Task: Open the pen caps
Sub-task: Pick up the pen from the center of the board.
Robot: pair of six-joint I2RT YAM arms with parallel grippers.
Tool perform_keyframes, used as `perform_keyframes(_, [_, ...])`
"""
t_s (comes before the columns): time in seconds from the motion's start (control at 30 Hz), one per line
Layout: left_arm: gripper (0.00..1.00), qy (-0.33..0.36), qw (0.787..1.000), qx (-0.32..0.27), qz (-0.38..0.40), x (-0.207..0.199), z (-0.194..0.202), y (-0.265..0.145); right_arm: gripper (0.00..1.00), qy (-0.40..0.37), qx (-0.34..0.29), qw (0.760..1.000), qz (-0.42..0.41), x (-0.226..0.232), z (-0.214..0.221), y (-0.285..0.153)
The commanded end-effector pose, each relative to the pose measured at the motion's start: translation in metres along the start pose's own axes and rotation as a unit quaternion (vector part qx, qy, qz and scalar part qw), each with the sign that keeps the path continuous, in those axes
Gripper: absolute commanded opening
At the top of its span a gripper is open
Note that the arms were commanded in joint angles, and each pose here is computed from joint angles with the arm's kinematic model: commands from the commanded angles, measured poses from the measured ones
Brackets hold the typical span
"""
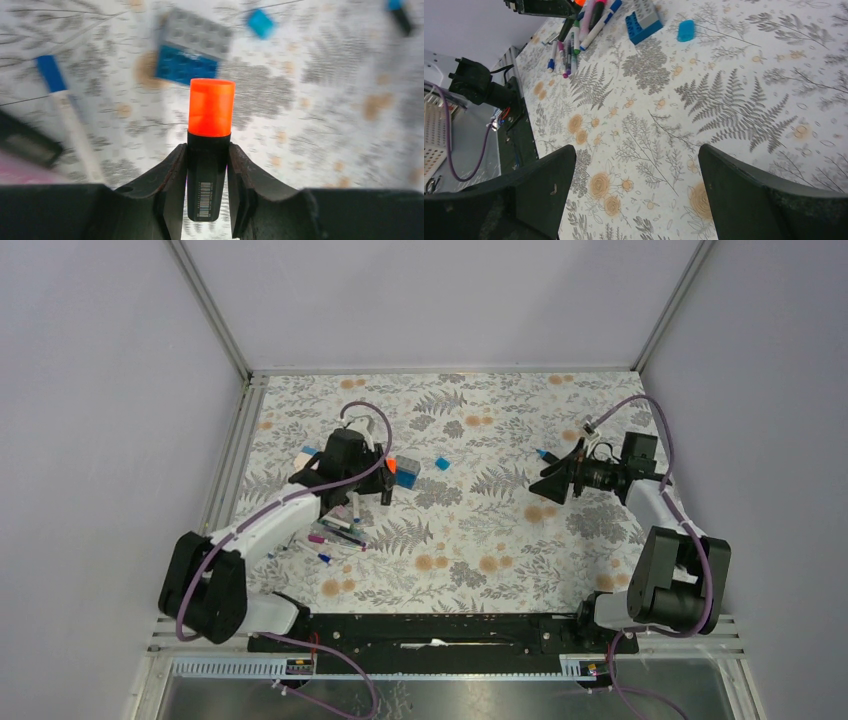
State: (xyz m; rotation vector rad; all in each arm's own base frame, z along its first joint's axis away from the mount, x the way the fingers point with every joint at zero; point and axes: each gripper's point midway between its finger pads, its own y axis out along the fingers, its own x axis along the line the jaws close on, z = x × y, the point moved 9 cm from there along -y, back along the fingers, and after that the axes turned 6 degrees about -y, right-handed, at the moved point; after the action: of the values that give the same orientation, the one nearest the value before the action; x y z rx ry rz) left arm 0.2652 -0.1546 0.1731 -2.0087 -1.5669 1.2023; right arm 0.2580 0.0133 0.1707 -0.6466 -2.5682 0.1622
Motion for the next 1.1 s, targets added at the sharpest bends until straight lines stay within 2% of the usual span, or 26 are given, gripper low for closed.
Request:
perform_keyframes(0.0, [0.0, -0.062, 0.973, -0.046, 0.218, -0.039, -0.006, -0.021, 1.0, -0.024, 0.004, 0.998, -0.051, 0.014, -0.012, 0.022])
perform_keyframes(0.07, [0.0, -0.104, 0.95, -0.058, 0.29, -0.053, -0.007, -0.021, 0.99, -0.017, 0.015, 0.997, -0.071, 0.021, -0.012, 0.036])
perform_keyframes(0.13, [0.0, -0.126, 0.934, -0.059, 0.328, -0.069, -0.009, -0.016, 0.99, -0.01, 0.023, 0.996, -0.086, 0.027, -0.011, 0.048])
perform_keyframes(0.27, [0.0, -0.12, 0.925, -0.052, 0.356, -0.114, -0.008, -0.002, 0.98, 0.018, 0.015, 0.995, -0.098, 0.037, -0.012, 0.069])
perform_keyframes(0.4, [0.0, -0.145, 0.924, -0.054, 0.35, -0.153, -0.007, 0.016, 0.98, 0.028, 0.002, 0.996, -0.08, 0.042, -0.013, 0.081])
perform_keyframes(0.53, [0.0, -0.177, 0.933, -0.038, 0.31, -0.175, 0.001, 0.037, 0.97, 0.039, 0.002, 0.998, -0.043, 0.036, -0.01, 0.086])
perform_keyframes(0.73, [0.0, -0.185, 0.951, -0.04, 0.246, -0.192, 0.013, 0.05, 0.96, 0.049, 0.014, 0.999, -0.013, 0.031, -0.009, 0.09])
perform_keyframes(0.87, [0.0, -0.194, 0.95, -0.039, 0.24, -0.199, 0.017, 0.051, 0.95, 0.067, 0.007, 0.998, -0.009, 0.031, -0.008, 0.095])
perform_keyframes(0.93, [0.0, -0.194, 0.95, -0.039, 0.241, -0.202, 0.02, 0.051, 0.93, 0.084, 0.005, 0.996, -0.004, 0.029, -0.008, 0.098])
perform_keyframes(1.07, [0.0, -0.193, 0.951, -0.039, 0.24, -0.206, 0.024, 0.05, 0.81, 0.096, 0.013, 0.995, -0.007, 0.03, -0.004, 0.105])
